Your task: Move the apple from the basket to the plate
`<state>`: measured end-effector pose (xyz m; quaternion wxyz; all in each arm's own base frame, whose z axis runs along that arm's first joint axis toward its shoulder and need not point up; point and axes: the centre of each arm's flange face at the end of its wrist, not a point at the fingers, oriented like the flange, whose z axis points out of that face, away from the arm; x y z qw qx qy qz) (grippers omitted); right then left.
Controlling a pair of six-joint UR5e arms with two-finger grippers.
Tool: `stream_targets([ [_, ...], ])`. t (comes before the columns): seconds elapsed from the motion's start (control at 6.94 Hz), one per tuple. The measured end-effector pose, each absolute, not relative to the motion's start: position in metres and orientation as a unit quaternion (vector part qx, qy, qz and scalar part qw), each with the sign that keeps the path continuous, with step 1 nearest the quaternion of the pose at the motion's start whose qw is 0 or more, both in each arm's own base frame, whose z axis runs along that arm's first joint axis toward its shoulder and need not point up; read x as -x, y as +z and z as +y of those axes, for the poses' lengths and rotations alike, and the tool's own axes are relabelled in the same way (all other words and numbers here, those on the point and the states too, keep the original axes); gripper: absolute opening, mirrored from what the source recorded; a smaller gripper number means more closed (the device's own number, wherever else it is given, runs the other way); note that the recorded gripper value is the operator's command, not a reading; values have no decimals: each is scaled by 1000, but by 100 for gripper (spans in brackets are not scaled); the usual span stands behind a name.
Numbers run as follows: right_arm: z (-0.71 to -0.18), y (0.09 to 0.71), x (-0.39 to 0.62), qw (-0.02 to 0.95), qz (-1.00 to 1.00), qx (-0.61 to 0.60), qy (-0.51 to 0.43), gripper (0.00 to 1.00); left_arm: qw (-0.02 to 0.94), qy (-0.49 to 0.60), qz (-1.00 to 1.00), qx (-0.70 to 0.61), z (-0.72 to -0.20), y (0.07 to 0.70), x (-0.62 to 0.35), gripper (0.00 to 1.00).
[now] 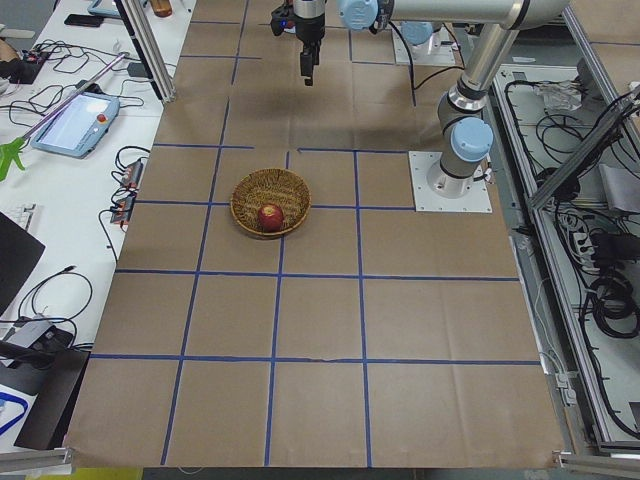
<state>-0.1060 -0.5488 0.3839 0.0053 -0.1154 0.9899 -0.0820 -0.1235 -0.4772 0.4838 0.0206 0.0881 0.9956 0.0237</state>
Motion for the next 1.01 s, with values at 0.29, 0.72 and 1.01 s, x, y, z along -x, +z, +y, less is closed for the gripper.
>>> stream_targets([
  [0.29, -525, 427, 44, 25, 996, 72, -53, 100, 21, 24, 996, -88, -478, 484, 123, 99],
  [0.72, -498, 449, -62, 16, 1000, 1, -24, 100, 20, 26, 996, -88, -477, 483, 123, 99],
  [1.01, -489, 455, -109, 4, 1000, -15, -25, 100, 21, 25, 996, -88, -477, 483, 123, 99],
])
